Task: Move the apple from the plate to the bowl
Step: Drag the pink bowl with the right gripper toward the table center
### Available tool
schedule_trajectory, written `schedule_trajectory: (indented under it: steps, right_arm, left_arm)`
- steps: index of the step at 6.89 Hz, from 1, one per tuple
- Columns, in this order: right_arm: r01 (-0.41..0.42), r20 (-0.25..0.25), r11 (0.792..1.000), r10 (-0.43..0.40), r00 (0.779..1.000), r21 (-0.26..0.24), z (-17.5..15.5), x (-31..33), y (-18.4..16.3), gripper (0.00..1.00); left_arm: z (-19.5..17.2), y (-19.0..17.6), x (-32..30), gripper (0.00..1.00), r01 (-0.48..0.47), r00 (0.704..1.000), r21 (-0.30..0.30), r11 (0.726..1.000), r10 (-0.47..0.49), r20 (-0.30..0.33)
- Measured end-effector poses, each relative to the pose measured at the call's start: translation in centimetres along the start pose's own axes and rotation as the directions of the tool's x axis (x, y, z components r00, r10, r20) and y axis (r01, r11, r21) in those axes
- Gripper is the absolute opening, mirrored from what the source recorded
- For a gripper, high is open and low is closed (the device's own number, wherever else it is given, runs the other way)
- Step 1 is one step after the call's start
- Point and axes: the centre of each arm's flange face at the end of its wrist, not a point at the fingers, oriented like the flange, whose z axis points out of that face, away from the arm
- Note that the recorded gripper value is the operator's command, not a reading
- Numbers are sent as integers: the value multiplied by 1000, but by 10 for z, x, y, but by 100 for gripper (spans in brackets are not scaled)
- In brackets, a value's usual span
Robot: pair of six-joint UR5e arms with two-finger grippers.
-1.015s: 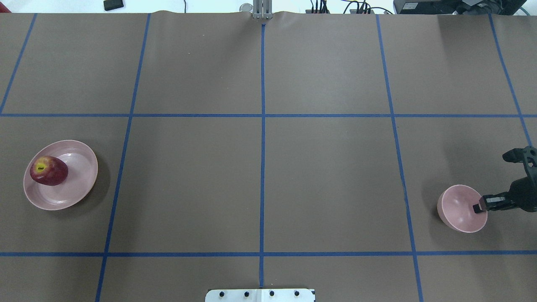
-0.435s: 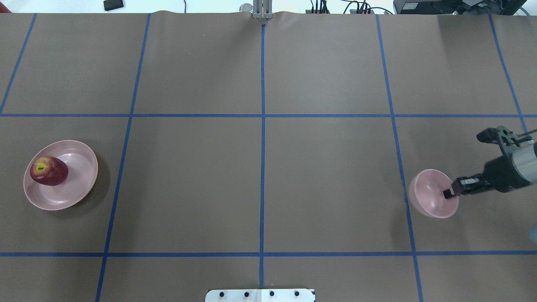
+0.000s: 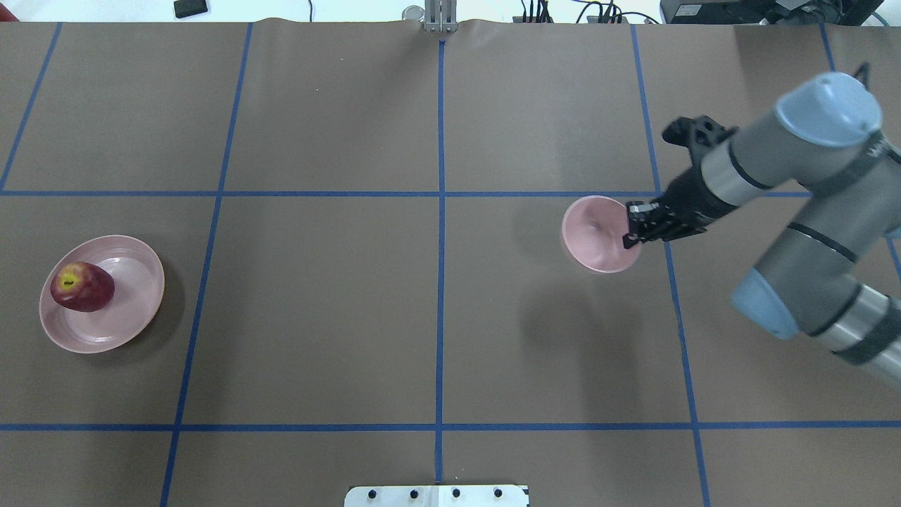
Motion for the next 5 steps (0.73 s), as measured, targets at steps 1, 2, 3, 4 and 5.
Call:
schedule_trajectory:
  steps: [1,2,3,4,5]
  right_arm:
    - [-40,-64,999,41,997,16,13,-66,-28,0]
    - [-86,-96,996,88,991,23,32,-116,-54,0]
    - [-115,-105,993,119,987,36,55,-152,-71,0]
    - [-124,-115,990,130,985,65,80,-170,-75,0]
    - [-121,-124,989,131,984,91,99,-180,-72,0]
  left_arm:
    - [1,1,-1,98,2,1000,-2,1000,-2,0]
    - [1,1,-1,98,3,1000,-4,1000,-3,0]
    - [1,2,-1,98,4,1000,-5,1000,-4,-1]
    - [1,2,-1,98,4,1000,-5,1000,-4,-2]
    - [1,2,-1,98,4,1000,-5,1000,-4,-2]
